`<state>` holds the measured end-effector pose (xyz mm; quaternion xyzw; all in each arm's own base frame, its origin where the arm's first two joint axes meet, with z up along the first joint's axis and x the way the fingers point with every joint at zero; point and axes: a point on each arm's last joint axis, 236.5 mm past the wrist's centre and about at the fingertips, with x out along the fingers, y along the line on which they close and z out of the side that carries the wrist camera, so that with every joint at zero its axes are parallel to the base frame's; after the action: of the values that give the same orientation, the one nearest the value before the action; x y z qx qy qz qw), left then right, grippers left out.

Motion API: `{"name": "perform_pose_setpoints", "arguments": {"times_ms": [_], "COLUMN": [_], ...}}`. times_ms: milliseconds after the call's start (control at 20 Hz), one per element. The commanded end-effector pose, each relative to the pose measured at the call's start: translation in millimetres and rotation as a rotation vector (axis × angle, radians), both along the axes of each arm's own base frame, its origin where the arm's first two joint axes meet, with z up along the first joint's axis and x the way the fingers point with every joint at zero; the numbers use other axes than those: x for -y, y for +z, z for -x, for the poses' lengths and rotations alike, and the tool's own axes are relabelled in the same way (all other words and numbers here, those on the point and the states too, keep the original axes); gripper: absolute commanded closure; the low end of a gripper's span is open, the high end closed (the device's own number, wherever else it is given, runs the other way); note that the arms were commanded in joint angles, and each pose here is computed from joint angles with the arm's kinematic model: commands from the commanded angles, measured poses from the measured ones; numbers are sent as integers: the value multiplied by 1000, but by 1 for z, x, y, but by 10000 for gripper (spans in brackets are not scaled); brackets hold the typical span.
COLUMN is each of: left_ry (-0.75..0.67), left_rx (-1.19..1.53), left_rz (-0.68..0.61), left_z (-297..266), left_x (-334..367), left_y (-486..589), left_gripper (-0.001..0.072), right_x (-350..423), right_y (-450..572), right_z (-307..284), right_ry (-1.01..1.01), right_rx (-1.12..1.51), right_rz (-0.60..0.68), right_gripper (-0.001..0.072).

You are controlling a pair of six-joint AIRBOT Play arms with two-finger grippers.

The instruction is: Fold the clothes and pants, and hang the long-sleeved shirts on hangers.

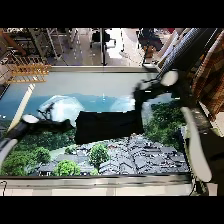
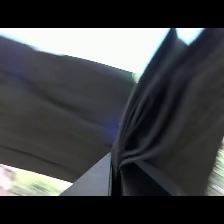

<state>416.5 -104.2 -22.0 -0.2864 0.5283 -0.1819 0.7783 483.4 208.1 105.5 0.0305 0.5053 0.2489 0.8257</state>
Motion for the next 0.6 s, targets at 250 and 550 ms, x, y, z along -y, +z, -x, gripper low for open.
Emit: {"name": "perform_pose_setpoints", "arguments": {"times_ms": [250, 550], "left_ry": [131, -82], "left_rx": [131, 69], "left_rz": [-24, -16], "left_z": [22, 7], "left_x": [-113, -17], "left_y": [88, 37], "left_gripper": [703, 702], "right_x": [-302, -99], "right_y": [-107, -74], "right_z": [103, 9], "right_ry": [305, 45], "right_rx": [50, -79], "right_rz": [-150, 26], "right_gripper": [267, 245]}}
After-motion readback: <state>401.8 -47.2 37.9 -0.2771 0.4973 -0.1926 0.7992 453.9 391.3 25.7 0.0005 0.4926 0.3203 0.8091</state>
